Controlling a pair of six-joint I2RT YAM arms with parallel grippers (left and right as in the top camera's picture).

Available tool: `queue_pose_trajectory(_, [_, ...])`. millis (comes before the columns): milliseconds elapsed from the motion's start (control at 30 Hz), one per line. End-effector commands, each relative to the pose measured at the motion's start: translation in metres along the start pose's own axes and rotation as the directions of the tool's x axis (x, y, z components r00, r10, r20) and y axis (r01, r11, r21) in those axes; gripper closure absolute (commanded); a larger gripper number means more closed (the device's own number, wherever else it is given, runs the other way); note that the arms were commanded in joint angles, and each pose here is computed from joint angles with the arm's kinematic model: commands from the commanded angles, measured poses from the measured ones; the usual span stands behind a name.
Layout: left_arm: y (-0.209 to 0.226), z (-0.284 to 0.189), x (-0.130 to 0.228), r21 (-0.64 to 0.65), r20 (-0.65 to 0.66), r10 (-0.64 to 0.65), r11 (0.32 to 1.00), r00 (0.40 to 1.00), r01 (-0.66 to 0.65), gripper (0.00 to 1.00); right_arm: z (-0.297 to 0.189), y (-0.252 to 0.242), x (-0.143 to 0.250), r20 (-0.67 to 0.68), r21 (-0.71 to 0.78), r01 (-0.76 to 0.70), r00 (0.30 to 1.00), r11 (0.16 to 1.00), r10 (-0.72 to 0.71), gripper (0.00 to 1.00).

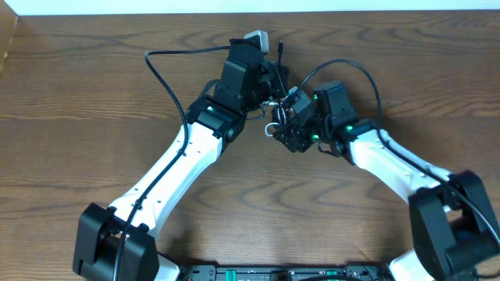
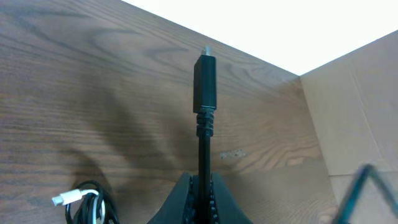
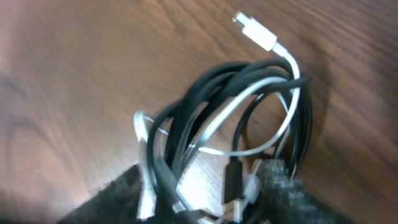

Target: Untangle cables

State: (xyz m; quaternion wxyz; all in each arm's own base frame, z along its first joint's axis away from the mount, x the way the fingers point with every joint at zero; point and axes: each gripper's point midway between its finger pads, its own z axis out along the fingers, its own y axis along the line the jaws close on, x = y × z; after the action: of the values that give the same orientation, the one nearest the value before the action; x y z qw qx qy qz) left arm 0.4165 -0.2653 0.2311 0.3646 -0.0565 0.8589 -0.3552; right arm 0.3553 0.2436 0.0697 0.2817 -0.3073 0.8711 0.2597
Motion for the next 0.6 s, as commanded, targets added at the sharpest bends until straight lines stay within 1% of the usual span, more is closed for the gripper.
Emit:
queue_pose_trajectory(0, [0.001,0.001,-0.002,-0.003,0.004,-0.003,1.0,1.0,0.003,0.93,0.011,-0.008,0.006,-0.016,0.031,-0.055,0.998,0.998,0.055,0.64])
queue_pose_trajectory(33, [0.001,0.001,-0.002,-0.003,0.004,-0.003,1.0,1.0,0.003,0.93,0.011,-0.01,0.005,-0.011,0.036,-0.068,0.998,0.997,0.068,0.71])
queue_pose_trajectory(133, [0.001,0.001,-0.002,-0.003,0.004,-0.003,1.0,1.0,0.003,0.93,0.008,-0.018,-0.005,0.04,0.05,-0.147,0.989,0.988,0.145,0.86])
queue_pose_trajectory(200, [0.001,0.001,-0.002,-0.003,0.004,-0.003,1.0,1.0,0.003,0.92,0.006,-0.023,-0.011,0.066,0.052,-0.196,0.979,0.979,0.192,0.96])
queue_pose_trajectory(233, [0.001,0.001,-0.001,-0.003,0.004,-0.002,1.0,1.0,0.003,0.92,0.004,-0.025,-0.013,0.076,0.043,-0.22,0.973,0.975,0.216,0.99])
queue_pose_trajectory(300, [0.003,0.001,0.0,-0.009,-0.001,-0.004,1.0,1.0,0.003,0.92,-0.003,-0.023,-0.02,0.096,-0.023,-0.259,0.961,0.966,0.26,0.99])
queue_pose_trajectory(367, [0.005,0.001,0.002,-0.018,-0.011,-0.004,1.0,1.0,0.004,0.88,-0.013,-0.02,-0.027,0.11,-0.108,-0.29,0.947,0.951,0.301,0.99])
queue_pose_trajectory(467, [0.008,0.001,0.006,-0.031,-0.027,0.019,0.999,0.999,-0.02,0.85,-0.033,-0.02,-0.034,0.111,-0.255,-0.336,0.921,0.907,0.372,0.99])
queue_pose_trajectory(533, [0.012,0.001,0.008,-0.044,-0.039,0.035,0.998,0.999,-0.036,0.84,-0.054,-0.023,-0.037,0.113,-0.375,-0.341,0.906,0.862,0.408,0.99])
queue_pose_trajectory(567, [0.014,0.0,0.009,-0.049,-0.044,0.032,0.998,0.999,-0.034,0.79,-0.063,-0.025,-0.038,0.116,-0.415,-0.338,0.901,0.845,0.417,0.99])
